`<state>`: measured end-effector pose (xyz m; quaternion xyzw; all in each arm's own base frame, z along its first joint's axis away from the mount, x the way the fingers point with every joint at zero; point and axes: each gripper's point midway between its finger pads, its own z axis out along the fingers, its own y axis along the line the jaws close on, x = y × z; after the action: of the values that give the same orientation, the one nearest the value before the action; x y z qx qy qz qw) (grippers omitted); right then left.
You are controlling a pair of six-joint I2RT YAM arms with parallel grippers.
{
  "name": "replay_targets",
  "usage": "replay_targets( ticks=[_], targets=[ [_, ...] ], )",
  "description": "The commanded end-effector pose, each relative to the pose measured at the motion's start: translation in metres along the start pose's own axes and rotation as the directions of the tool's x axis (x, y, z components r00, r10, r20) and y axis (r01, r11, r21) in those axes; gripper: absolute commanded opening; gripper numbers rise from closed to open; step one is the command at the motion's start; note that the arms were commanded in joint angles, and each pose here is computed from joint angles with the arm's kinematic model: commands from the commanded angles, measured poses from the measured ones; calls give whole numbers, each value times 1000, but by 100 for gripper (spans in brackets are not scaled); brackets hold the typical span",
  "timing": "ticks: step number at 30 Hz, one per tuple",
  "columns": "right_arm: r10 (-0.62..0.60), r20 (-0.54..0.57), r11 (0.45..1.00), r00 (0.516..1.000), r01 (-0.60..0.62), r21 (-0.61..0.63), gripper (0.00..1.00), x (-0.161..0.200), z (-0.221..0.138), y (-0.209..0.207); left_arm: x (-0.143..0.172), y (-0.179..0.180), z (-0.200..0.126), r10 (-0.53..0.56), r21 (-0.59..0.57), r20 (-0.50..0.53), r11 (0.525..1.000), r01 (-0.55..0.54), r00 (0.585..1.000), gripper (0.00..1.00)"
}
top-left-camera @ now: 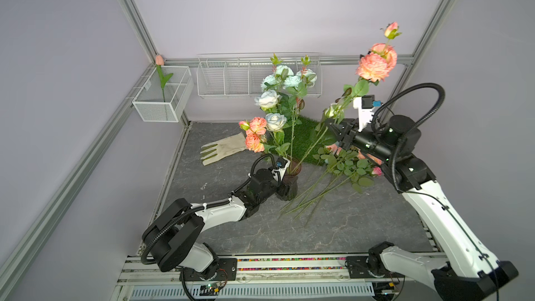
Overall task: Pick out pink flowers from the vase
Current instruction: Pick up the flower from the vase, then place the flower at the center of the board.
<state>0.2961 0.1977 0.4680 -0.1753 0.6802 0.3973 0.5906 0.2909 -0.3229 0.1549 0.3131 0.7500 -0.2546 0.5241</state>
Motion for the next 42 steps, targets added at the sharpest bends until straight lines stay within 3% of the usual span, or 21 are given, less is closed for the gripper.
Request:
replay_targets(
  ticks=[1, 4, 6, 8, 10, 13, 15, 17, 19, 23, 27, 29, 31, 33, 35, 38, 42],
  targets=[
    [-84, 38, 991, 996, 79, 110, 6, -22, -29, -7, 80, 10, -6, 18, -36, -266, 999, -28, 964, 0],
    [-119, 61, 963, 991, 101, 250, 6, -40, -53, -21, 80, 10, -5, 18, -36, -266, 999, -28, 964, 0],
    [-115, 61, 912, 992, 81, 403, 6, -47, -70, -42, 81, 10, -5, 18, -37, -267, 999, -28, 964, 0],
    [-86, 66, 814, 994, 32, 580, 6, -45, -92, -73, 80, 10, -5, 17, -36, -266, 999, -27, 964, 0],
    [-43, 69, 734, 997, -15, 679, 6, -37, -109, -98, 81, 10, -5, 16, -35, -266, 999, -26, 964, 0],
    [64, 109, 659, 992, -124, 742, 6, -13, -122, -132, 82, 10, -4, 14, -33, -267, 999, -24, 964, 0],
    [181, 117, 667, 976, -210, 715, 6, 15, -111, -148, 81, 9, -4, 14, -32, -267, 999, -23, 963, 0],
    [360, 95, 694, 928, -335, 637, 6, 56, -84, -161, 81, 9, -4, 14, -30, -268, 999, -23, 963, 0],
    [541, 50, 685, 840, -474, 553, 6, 98, -55, -169, 82, 9, -4, 16, -29, -270, 999, -24, 963, 0],
    [766, 33, 546, 643, -676, 495, 7, 175, -18, -199, 83, 9, -4, 14, -29, -271, 999, -22, 962, 0],
    [845, 58, 430, 531, -741, 515, 8, 226, -2, -227, 83, 9, -4, 17, -28, -274, 999, -26, 962, 0],
    [873, 92, 371, 479, -775, 512, 16, 249, 3, -239, 83, 9, -4, 18, -28, -276, 999, -27, 961, 0],
    [883, 119, 336, 454, -789, 515, 35, 259, 5, -243, 83, 9, -4, 18, -29, -277, 999, -27, 961, 0],
    [867, 122, 348, 483, -762, 546, 46, 261, 3, -242, 84, 9, -4, 19, -29, -278, 999, -28, 960, 0],
    [817, 104, 392, 568, -677, 623, 52, 257, -7, -236, 84, 9, -5, 18, -28, -279, 999, -27, 960, 0],
    [692, 50, 456, 720, -490, 743, 54, 243, -28, -222, 84, 9, -4, 19, -26, -279, 999, -27, 960, 0],
    [577, -18, 527, 816, -356, 772, 56, 224, -41, -189, 84, 8, -3, 17, -24, -279, 999, -25, 960, 0]
  ],
)
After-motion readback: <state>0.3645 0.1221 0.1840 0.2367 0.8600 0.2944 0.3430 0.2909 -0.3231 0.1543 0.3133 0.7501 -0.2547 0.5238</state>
